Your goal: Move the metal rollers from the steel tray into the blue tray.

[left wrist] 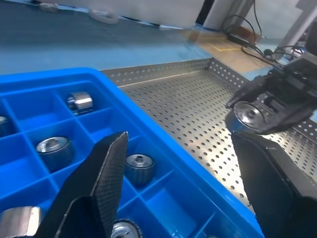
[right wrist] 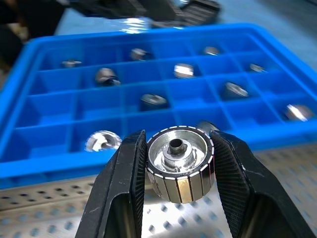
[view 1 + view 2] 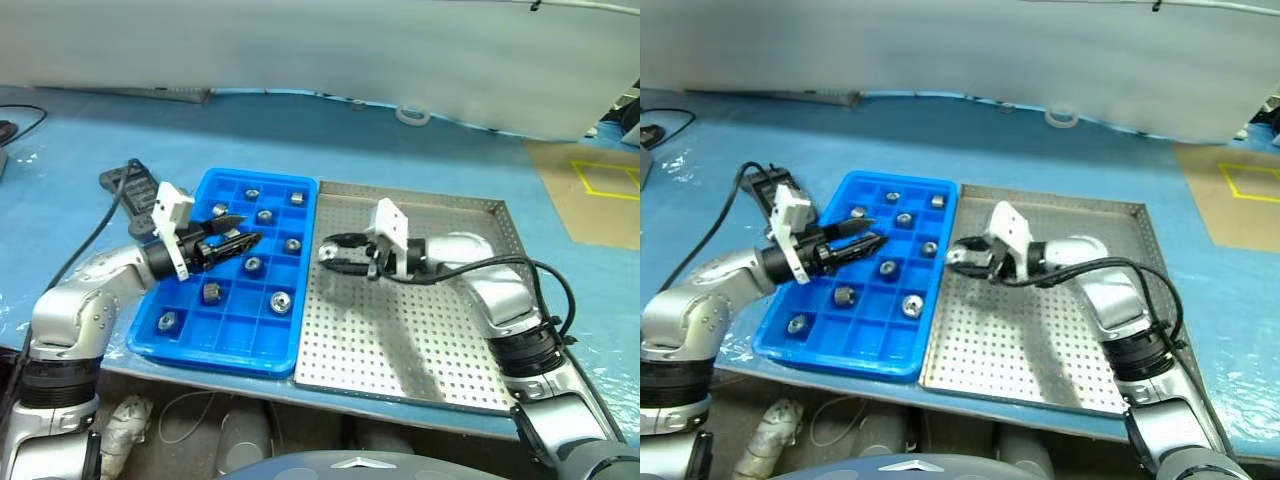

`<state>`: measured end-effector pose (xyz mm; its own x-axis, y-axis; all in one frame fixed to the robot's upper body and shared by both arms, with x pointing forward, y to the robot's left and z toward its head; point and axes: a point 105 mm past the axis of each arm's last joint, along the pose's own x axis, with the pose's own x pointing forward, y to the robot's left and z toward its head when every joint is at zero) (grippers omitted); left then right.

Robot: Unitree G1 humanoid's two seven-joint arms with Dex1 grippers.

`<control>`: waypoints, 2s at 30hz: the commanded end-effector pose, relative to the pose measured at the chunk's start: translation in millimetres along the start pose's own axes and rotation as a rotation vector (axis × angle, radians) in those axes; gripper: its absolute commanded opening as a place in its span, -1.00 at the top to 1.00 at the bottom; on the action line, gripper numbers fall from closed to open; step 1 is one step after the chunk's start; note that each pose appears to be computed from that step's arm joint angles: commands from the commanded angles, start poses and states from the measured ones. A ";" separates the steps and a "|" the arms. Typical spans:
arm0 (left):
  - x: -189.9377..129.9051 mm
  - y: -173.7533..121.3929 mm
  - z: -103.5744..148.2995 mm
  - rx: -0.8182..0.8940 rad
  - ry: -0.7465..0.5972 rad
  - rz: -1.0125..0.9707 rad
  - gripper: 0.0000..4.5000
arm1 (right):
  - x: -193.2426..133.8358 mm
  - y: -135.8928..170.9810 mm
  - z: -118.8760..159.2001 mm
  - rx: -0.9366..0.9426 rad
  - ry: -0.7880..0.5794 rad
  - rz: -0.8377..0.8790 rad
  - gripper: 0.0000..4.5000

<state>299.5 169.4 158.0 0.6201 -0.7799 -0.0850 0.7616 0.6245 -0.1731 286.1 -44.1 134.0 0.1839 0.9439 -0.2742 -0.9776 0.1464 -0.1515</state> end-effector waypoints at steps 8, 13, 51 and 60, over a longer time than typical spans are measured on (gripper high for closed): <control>-49.7 -22.4 -14.3 -0.023 0.014 0.142 -0.57 | 40.8 33.1 3.0 -0.040 -0.076 0.346 0.28; -65.2 -29.4 -18.2 -0.042 0.020 0.210 -0.57 | 53.3 56.5 2.0 0.005 -0.101 0.483 0.28; 23.8 18.8 5.3 0.096 -0.133 0.126 -0.57 | -29.8 -78.1 21.8 0.015 -0.247 -0.536 -0.44; 96.9 -0.6 10.1 0.083 -0.183 0.010 -0.57 | -94.2 -106.0 -19.1 0.094 -0.151 -1.072 -0.44</control>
<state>360.3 99.8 150.5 0.6589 -0.7490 0.0696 0.7503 0.6478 -0.1320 377.7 -157.1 142.0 0.9391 0.3428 0.0225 -0.3362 0.9305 -0.1451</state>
